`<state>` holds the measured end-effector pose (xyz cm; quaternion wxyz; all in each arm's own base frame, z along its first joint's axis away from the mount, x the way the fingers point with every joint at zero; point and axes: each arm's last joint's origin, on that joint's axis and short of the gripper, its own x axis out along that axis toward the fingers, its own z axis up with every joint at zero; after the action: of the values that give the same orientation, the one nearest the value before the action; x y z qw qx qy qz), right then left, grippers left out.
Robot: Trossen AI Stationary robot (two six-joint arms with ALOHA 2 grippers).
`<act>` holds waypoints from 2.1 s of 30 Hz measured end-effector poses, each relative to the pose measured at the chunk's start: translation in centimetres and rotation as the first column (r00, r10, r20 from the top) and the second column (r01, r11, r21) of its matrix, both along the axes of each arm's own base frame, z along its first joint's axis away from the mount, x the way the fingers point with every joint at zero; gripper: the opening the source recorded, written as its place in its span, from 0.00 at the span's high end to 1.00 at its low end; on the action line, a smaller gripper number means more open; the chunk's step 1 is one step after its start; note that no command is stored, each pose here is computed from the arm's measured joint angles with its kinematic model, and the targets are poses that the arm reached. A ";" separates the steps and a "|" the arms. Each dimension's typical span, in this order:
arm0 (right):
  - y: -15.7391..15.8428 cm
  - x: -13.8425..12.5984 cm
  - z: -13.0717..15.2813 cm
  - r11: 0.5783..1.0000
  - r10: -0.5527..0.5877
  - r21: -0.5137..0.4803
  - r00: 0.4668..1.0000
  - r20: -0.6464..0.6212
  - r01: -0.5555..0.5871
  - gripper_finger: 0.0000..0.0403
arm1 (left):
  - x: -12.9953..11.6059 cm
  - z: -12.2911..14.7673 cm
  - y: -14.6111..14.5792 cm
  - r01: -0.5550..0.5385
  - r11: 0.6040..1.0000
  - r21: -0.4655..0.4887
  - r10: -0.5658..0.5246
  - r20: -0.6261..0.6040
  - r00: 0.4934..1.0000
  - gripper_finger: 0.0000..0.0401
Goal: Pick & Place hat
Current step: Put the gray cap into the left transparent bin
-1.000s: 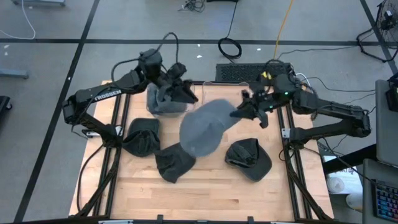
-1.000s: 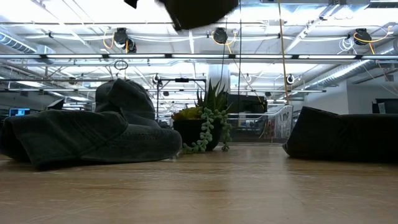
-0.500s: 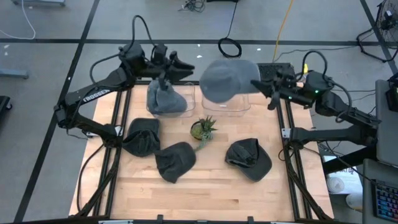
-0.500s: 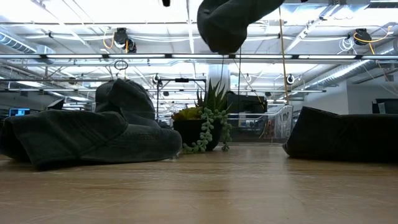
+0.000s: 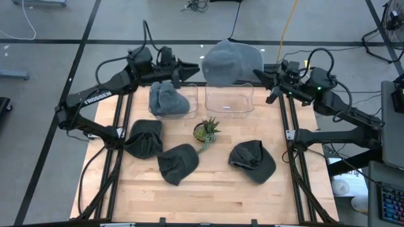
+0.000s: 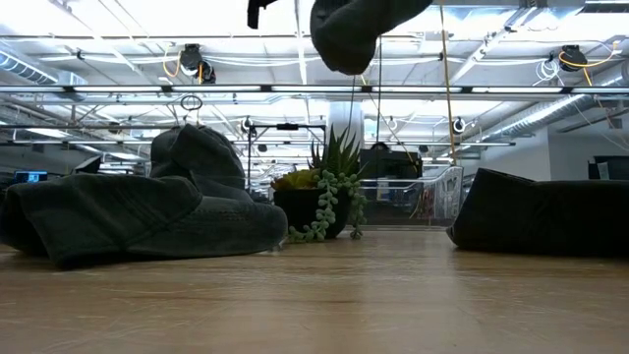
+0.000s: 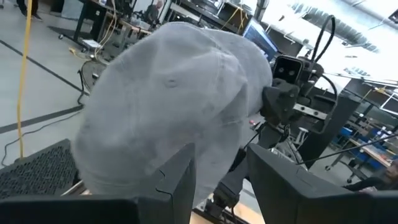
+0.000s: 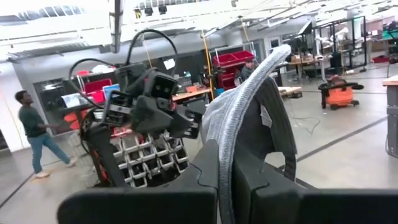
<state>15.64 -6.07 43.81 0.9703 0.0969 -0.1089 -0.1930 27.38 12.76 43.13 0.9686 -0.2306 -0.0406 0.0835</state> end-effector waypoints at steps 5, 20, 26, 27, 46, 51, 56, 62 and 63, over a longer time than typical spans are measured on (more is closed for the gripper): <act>-0.2 0.9 0.0 1.000 0.029 -0.008 0.999 0.012 -0.029 1.00 | 0.6 -0.8 -0.8 -0.063 0.998 -0.028 0.061 -0.071 0.996 0.63; -0.2 1.0 -0.1 0.998 0.060 0.006 0.998 0.015 -0.060 1.00 | 2.6 -2.1 -1.9 -0.170 0.982 -0.077 0.162 -0.102 0.982 0.63; -0.2 1.0 -0.1 0.998 0.060 0.007 0.998 0.015 -0.061 1.00 | 4.3 -3.6 -2.1 -0.129 0.982 -0.141 0.110 -0.131 0.985 0.63; -0.2 1.0 -0.1 0.998 0.061 0.007 0.998 0.015 -0.061 1.00 | 4.5 -3.7 -2.1 -0.118 0.982 -0.145 0.100 -0.126 0.987 0.63; 0.0 1.0 -0.7 0.990 0.121 0.077 0.992 -0.029 -0.119 1.00 | 1.9 0.7 -2.2 0.128 0.986 -0.111 -0.109 0.164 0.980 0.94; 0.1 1.0 -0.9 0.985 0.137 0.113 0.990 -0.033 -0.133 0.99 | 0.3 1.8 -1.7 0.129 0.984 -0.119 -0.104 0.199 0.975 0.94; 0.1 1.0 -0.8 0.981 0.136 0.140 0.991 -0.015 -0.133 0.99 | -0.2 2.0 -1.2 0.227 0.954 -0.195 -0.183 0.221 0.958 0.94; 0.2 0.7 -0.7 0.975 0.173 0.146 0.985 -0.005 -0.170 0.89 | -0.2 1.7 -1.2 0.424 0.871 -0.248 -0.383 0.198 0.902 0.94; 0.3 0.6 -0.6 0.973 0.187 0.140 0.982 -0.002 -0.185 0.86 | -0.2 1.7 -1.2 0.436 0.865 -0.249 -0.396 0.196 0.897 0.94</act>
<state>16.23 -5.73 43.20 0.9758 0.1726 -0.0782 -0.1089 27.14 11.54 44.86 0.9146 -0.3772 -0.0445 -0.1389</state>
